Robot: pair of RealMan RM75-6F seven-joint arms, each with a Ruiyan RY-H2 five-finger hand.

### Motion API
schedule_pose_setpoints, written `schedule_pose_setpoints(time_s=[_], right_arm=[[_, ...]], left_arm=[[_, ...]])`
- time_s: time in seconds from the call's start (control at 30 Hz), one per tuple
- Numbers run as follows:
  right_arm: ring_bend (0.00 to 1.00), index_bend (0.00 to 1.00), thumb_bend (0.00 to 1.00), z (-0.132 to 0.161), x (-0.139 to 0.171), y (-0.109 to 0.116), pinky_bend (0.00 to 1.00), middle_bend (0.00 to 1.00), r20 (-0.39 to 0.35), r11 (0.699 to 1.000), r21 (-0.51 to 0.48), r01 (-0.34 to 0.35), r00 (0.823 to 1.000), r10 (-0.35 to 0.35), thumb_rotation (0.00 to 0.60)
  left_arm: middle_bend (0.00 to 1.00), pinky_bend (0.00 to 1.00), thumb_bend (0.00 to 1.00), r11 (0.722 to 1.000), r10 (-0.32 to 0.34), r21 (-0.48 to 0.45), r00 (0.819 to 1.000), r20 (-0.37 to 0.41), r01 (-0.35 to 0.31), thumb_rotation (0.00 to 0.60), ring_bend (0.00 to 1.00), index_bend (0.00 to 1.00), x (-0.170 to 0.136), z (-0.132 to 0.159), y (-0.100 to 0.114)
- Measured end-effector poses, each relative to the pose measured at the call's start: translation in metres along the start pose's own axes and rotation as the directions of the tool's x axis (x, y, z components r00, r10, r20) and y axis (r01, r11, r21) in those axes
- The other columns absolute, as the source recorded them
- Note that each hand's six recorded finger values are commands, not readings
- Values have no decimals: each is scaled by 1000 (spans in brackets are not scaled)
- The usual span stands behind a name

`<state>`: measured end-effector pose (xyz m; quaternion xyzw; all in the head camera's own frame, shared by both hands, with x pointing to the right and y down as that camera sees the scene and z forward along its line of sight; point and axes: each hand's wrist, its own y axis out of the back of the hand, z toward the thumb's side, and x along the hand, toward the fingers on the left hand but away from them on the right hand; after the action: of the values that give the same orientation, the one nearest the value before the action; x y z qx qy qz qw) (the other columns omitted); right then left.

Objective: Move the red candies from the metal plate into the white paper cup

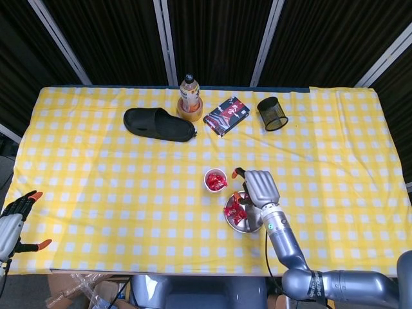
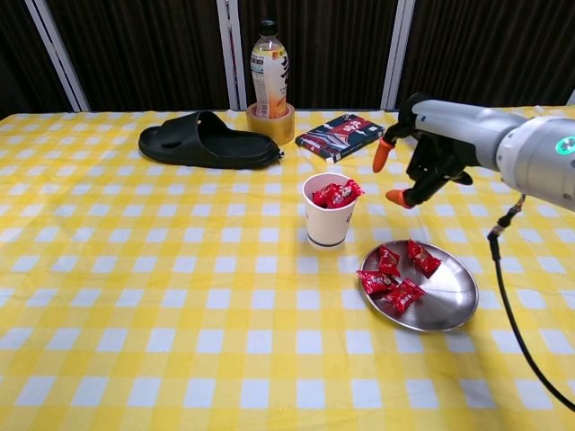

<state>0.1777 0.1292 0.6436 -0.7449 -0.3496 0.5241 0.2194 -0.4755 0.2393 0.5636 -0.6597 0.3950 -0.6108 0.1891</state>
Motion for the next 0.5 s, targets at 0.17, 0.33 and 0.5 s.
schedule_pose_setpoints(time_s=[0.17,0.33,0.5], right_arm=[[899,382,400,-18,17,-13,834,929,29,999,6,-39,999,39,600],[899,382,377,-27,33,-31,835,929,33,997,17,-78,996,77,600],[899,382,338,-27,40,-46,834,929,29,994,10,-105,994,105,600]], left_arm=[[0,0,47,1000,7,4,1000,8,-7,600,0,0,-1,1,0],[0,0,48,1000,11,10,1000,13,-11,600,0,0,-2,2,0],[0,0,49,1000,14,12,1000,12,-14,600,0,0,-2,1,0]])
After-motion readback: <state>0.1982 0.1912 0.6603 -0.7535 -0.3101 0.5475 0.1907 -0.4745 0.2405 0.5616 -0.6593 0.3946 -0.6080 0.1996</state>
